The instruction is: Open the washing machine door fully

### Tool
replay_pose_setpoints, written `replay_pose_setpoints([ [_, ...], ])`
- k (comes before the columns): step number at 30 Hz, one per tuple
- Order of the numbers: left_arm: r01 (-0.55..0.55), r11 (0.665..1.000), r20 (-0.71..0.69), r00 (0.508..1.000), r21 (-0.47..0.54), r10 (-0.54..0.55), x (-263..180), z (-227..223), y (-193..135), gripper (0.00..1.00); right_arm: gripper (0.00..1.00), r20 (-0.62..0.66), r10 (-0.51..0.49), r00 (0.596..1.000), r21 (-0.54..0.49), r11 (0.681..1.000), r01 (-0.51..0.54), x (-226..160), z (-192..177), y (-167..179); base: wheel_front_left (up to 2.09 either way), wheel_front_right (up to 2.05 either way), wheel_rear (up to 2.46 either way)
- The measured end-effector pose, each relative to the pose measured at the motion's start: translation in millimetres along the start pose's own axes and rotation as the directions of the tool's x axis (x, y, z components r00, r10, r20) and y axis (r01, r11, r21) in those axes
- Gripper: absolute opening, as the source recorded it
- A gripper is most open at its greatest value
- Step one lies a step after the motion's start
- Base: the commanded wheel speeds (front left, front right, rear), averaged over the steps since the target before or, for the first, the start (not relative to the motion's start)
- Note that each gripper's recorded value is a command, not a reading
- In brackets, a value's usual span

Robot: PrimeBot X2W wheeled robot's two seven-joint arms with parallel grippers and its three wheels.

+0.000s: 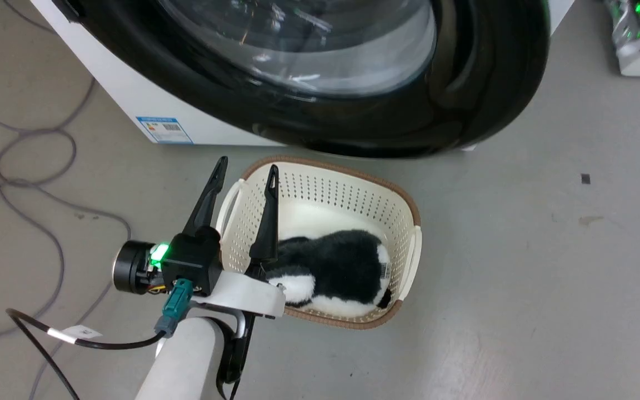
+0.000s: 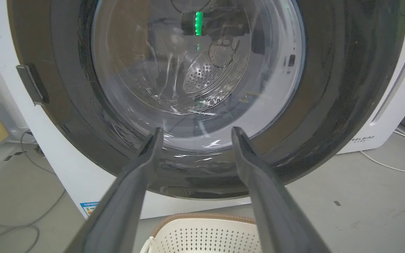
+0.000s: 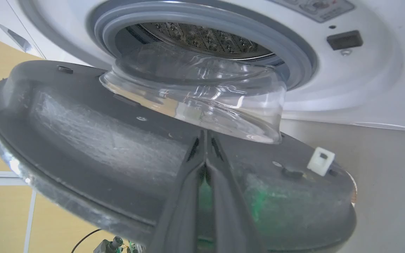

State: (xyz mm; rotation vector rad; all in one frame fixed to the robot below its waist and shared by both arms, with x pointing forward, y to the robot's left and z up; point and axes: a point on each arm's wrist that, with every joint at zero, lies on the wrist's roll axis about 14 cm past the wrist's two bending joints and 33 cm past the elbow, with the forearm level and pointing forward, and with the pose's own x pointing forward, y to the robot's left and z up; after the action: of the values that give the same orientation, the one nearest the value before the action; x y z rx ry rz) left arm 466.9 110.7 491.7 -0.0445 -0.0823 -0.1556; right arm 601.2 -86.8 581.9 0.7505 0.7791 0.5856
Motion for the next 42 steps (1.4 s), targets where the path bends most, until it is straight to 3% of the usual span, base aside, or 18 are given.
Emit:
replay_pose_setpoints([
  [8, -0.009, 1.000, 0.004, 1.000, 0.010, 0.009, -12.8, 8.8, 2.6, 1.00, 0.00, -0.069, 0.035, 0.997, 0.001, 0.999, -0.035, -14.8, -34.2, 10.2, 0.00, 0.00, 0.00],
  [20, -0.032, 0.999, 0.002, 0.999, 0.020, 0.032, -54.3, 21.4, 6.7, 1.00, 0.00, -0.230, 0.137, 0.963, -0.006, 0.990, -0.142, -46.9, -126.3, 43.9, 0.00, 0.00, 0.00],
  [33, -0.064, 0.998, -0.013, 0.998, 0.030, 0.065, -80.0, 21.3, 16.3, 1.00, 0.00, -0.397, 0.253, 0.882, -0.034, 0.957, -0.289, -55.1, -205.6, 85.3, 0.00, 0.00, 0.00],
  [42, -0.076, 0.997, -0.010, 0.997, 0.033, 0.076, -88.2, 23.6, 20.5, 1.00, 0.00, -0.477, 0.314, 0.821, -0.036, 0.926, -0.375, -55.3, -240.7, 112.1, 0.00, 0.00, 0.00],
])
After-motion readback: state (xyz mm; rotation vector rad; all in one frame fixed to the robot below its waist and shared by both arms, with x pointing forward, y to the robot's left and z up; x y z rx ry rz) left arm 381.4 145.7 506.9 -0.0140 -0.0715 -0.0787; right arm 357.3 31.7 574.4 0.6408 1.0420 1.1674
